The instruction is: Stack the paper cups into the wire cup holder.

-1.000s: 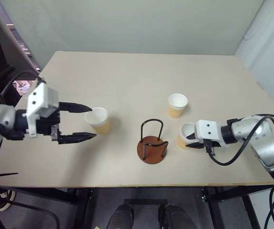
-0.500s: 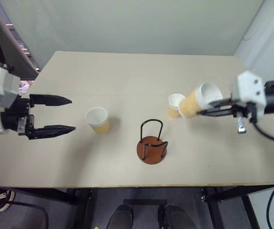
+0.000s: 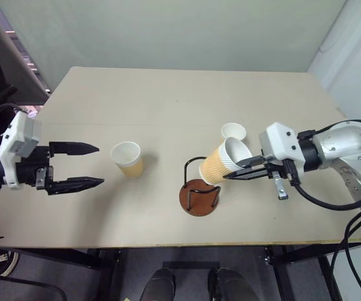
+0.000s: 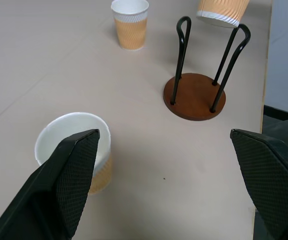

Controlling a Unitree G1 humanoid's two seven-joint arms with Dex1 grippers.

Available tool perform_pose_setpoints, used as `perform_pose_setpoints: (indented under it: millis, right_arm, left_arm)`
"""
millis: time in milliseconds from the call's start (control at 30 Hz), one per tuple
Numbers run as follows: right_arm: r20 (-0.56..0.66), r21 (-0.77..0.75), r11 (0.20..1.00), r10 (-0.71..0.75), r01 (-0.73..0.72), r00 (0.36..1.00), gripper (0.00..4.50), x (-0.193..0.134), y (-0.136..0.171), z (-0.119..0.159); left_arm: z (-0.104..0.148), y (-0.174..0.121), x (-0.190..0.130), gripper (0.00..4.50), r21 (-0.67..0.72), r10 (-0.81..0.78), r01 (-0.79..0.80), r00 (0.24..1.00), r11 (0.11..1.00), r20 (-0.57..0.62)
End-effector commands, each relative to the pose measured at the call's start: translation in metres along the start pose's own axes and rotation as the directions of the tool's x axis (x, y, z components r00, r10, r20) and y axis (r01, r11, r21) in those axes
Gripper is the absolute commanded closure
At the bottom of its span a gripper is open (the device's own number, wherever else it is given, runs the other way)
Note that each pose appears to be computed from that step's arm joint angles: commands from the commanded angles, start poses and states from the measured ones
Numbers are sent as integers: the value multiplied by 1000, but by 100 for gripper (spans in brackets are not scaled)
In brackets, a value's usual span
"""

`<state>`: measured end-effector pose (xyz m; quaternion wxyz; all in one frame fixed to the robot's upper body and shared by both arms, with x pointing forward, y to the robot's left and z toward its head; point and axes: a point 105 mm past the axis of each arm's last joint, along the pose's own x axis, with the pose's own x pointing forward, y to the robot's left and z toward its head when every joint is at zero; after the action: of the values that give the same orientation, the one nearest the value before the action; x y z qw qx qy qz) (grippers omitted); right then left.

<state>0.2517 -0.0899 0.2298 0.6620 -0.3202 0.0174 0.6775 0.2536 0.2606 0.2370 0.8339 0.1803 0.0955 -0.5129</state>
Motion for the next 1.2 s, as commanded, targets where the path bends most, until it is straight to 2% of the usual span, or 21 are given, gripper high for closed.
perform_pose_setpoints:
  millis: [33,133,300,367,467,500,600,633,733,933,1167,1200]
  right_arm:
    - [-25,-47,999,-18,17,1000,445,7,-2,1]
    - [-31,-48,999,-20,18,999,382,9,-3,0]
    - [-40,-54,998,-28,25,999,208,4,-4,2]
    - [-40,-60,996,-74,72,996,139,-11,-16,5]
    - [-85,-83,972,-225,218,971,27,-37,-50,-3]
    - [-99,-94,959,-275,266,956,4,-43,-63,-8]
    - [-156,-127,898,-437,421,886,4,-53,-109,-32]
    - [-180,-133,889,-457,439,871,4,-53,-119,-41]
    - [-203,-115,901,-433,418,878,4,-43,-133,-60]
    - [-255,-79,941,-337,328,906,4,-15,-137,-90]
    - [-277,-44,967,-251,249,927,4,0,-128,-106]
    - [-284,-46,971,-238,234,929,41,2,-126,-108]
  left_arm:
    - [11,-2,-2,0,57,16,-17,1000,998,19]
    - [10,-1,0,0,58,26,-27,999,998,24]
    - [9,-1,3,0,60,29,-31,999,998,28]
    - [10,-1,3,0,64,31,-33,999,997,30]
    - [11,1,3,0,70,37,-39,999,997,30]
    - [12,1,3,0,71,38,-40,999,997,31]
    - [13,1,4,0,73,39,-42,999,996,35]
    - [13,1,4,0,73,40,-42,999,996,35]
    - [12,1,6,0,74,40,-43,999,996,37]
    - [14,-4,5,0,75,52,-54,998,996,37]
    - [13,-9,-1,0,69,87,-89,996,994,30]
    - [14,-10,-1,0,69,92,-94,995,993,30]
